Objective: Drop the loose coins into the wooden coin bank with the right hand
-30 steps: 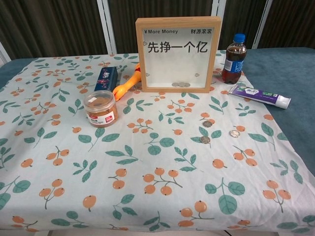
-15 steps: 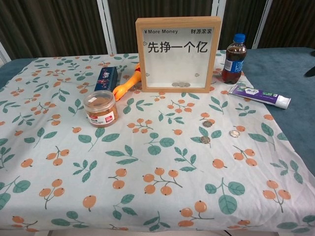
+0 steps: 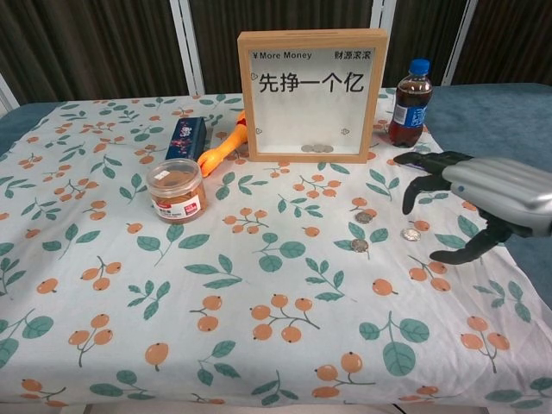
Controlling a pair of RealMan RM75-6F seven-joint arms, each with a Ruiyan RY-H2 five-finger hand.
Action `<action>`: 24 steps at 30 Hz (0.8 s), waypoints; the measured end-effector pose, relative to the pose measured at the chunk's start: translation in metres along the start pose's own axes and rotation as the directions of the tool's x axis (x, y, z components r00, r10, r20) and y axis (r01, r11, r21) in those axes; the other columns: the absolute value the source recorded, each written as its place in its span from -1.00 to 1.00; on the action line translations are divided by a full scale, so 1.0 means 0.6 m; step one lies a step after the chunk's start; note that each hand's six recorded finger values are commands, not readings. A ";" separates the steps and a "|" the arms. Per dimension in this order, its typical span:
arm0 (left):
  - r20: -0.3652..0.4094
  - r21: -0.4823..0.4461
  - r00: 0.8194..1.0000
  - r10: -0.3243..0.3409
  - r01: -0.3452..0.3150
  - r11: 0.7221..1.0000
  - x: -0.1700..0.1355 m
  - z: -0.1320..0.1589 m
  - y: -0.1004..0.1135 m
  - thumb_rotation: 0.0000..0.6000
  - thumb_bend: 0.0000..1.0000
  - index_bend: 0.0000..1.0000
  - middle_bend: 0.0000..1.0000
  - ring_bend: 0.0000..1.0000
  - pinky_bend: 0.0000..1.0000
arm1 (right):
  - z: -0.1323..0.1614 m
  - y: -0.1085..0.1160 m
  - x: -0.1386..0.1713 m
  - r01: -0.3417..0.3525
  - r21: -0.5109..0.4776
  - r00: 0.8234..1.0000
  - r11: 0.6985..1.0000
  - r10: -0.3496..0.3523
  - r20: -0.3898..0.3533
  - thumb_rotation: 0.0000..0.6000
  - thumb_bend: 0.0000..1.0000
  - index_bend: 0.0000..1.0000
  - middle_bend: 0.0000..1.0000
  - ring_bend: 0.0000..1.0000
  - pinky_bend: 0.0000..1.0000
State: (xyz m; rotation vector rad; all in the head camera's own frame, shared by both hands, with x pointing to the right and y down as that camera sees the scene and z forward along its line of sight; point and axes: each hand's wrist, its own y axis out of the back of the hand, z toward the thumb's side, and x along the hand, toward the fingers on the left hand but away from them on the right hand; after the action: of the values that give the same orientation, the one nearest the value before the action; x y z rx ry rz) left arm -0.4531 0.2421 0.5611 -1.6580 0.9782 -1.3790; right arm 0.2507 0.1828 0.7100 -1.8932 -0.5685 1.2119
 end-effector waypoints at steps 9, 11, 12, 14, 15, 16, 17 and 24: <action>-0.002 -0.007 1.000 0.002 -0.002 1.000 -0.001 -0.002 0.002 1.00 -0.15 -1.00 -1.00 -1.00 -1.00 | 0.029 -0.013 -0.045 -0.034 0.015 0.999 0.999 0.035 -0.038 1.00 -0.02 0.02 -0.98 -1.00 -1.00; -0.002 -0.008 1.000 0.002 -0.002 1.000 -0.001 -0.002 0.002 1.00 -0.15 -1.00 -1.00 -1.00 -1.00 | 0.036 -0.018 -0.050 -0.039 0.030 0.998 0.999 0.041 -0.047 1.00 -0.02 0.03 -0.97 -1.00 -1.00; -0.001 -0.008 1.000 0.001 -0.001 1.000 -0.002 -0.002 0.003 1.00 -0.15 -1.00 -1.00 -1.00 -1.00 | 0.039 -0.020 -0.052 -0.042 0.034 0.998 0.999 0.043 -0.050 1.00 -0.02 0.03 -0.97 -1.00 -1.00; -0.001 -0.010 1.000 0.002 -0.002 1.000 -0.002 -0.003 0.004 1.00 -0.15 -1.00 -1.00 -1.00 -1.00 | 0.048 -0.027 -0.057 -0.053 0.036 0.997 0.998 0.055 -0.058 1.00 -0.02 0.03 -0.97 -1.00 -1.00; -0.001 -0.010 1.000 0.003 -0.003 1.000 -0.003 -0.003 0.004 1.00 -0.15 -1.00 -1.00 -1.00 -1.00 | 0.051 -0.030 -0.059 -0.058 0.038 0.996 0.998 0.060 -0.062 1.00 -0.02 0.03 -0.97 -1.00 -1.00; -0.002 -0.011 1.000 0.004 -0.004 1.000 -0.003 -0.003 0.005 1.00 -0.15 -1.00 -1.00 -1.00 -1.00 | 0.056 -0.033 -0.062 -0.061 0.040 0.996 0.997 0.064 -0.065 1.00 -0.02 0.03 -0.96 -1.00 -1.00; -0.002 -0.012 1.000 0.004 -0.004 1.000 -0.003 -0.004 0.005 1.00 -0.15 -1.00 -1.00 -1.00 -1.00 | 0.059 -0.035 -0.064 -0.063 0.043 0.996 0.997 0.065 -0.067 1.00 -0.02 0.04 -0.96 -1.00 -1.00; -0.003 -0.020 1.000 0.012 -0.012 1.000 -0.007 -0.006 0.010 1.00 -0.15 -1.00 -1.00 -1.00 -1.00 | 0.066 -0.044 -0.072 -0.064 0.057 0.996 0.996 0.067 -0.065 1.00 -0.02 0.06 -0.95 -1.00 -1.00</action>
State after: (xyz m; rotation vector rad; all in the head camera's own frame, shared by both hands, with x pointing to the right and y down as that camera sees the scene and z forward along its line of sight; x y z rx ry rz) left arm -0.4580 0.2429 0.5542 -1.6625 1.0048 -1.3684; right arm 0.1976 0.1820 0.7457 -1.9118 -0.4363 1.1892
